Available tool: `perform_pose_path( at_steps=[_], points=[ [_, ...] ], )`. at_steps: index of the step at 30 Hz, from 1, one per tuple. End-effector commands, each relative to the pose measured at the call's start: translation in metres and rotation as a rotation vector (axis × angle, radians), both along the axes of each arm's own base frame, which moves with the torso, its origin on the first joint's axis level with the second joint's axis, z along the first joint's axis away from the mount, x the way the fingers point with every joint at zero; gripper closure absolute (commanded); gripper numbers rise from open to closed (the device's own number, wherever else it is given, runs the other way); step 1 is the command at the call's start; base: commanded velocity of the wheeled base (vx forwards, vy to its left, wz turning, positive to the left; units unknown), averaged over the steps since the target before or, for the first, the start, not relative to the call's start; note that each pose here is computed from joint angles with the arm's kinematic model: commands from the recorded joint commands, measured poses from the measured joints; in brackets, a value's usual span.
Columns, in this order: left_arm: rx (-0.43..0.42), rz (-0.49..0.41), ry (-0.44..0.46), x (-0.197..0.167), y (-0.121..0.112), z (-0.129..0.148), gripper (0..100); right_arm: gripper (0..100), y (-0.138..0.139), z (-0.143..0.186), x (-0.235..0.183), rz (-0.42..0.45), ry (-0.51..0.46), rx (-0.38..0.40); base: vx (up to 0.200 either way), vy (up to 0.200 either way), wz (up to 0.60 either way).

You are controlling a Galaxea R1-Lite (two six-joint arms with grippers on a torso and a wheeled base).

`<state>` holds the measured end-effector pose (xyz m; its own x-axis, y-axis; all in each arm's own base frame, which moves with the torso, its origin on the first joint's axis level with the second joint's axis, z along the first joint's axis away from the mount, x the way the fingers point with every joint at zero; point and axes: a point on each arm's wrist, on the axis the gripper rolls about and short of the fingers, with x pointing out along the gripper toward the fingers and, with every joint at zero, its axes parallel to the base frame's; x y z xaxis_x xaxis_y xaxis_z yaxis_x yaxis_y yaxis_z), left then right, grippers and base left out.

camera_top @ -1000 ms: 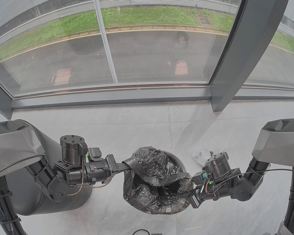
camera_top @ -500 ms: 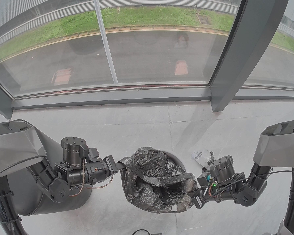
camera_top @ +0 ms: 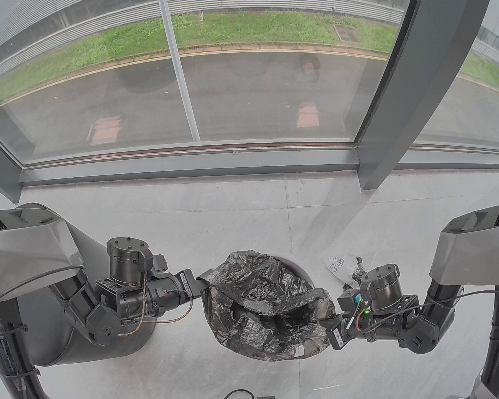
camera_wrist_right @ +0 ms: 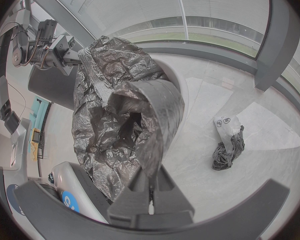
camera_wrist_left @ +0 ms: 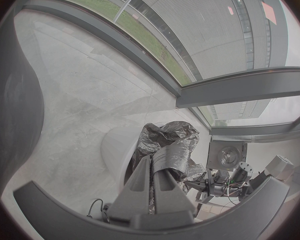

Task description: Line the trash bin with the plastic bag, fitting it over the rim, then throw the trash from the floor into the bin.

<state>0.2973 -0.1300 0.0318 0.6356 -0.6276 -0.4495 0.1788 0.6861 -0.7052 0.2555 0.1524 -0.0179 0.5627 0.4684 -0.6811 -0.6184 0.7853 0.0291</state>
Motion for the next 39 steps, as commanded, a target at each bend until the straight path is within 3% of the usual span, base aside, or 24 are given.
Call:
perform_pose_path(
  at_steps=[1, 13, 14, 27, 33, 36, 39],
  points=[
    [0.020, 0.005, 0.008, 0.001, 0.000, -0.006, 100, 100, 0.000, -0.005, -0.001, 0.000, 0.015, -0.008, 0.000, 0.000, 0.00],
    [0.043, 0.027, 0.010, 0.003, 0.002, -0.012, 100, 100, -0.003, -0.009, -0.005, -0.002, 0.025, -0.018, 0.000, 0.000, 0.00],
    [0.043, 0.027, 0.010, 0.004, 0.002, -0.013, 100, 0, -0.004, -0.009, -0.005, -0.002, 0.025, -0.018, 0.000, 0.000, 0.00],
    [0.041, 0.027, 0.004, 0.003, 0.002, -0.011, 100, 0, -0.016, 0.000, -0.027, -0.002, -0.022, 0.003, 0.000, 0.000, 0.00],
    [0.040, 0.027, 0.001, 0.002, 0.002, -0.010, 100, 0, -0.006, 0.030, -0.012, -0.064, -0.206, 0.019, 0.000, 0.000, 0.00],
    [0.040, 0.028, -0.001, 0.002, 0.002, -0.010, 100, 0, 0.006, 0.040, -0.002, -0.027, -0.278, 0.019, 0.000, 0.000, 0.00],
    [0.040, 0.028, -0.001, 0.002, 0.002, -0.010, 100, 0, 0.018, 0.041, 0.004, 0.052, -0.347, -0.032, 0.000, 0.000, 0.00]
  ],
)
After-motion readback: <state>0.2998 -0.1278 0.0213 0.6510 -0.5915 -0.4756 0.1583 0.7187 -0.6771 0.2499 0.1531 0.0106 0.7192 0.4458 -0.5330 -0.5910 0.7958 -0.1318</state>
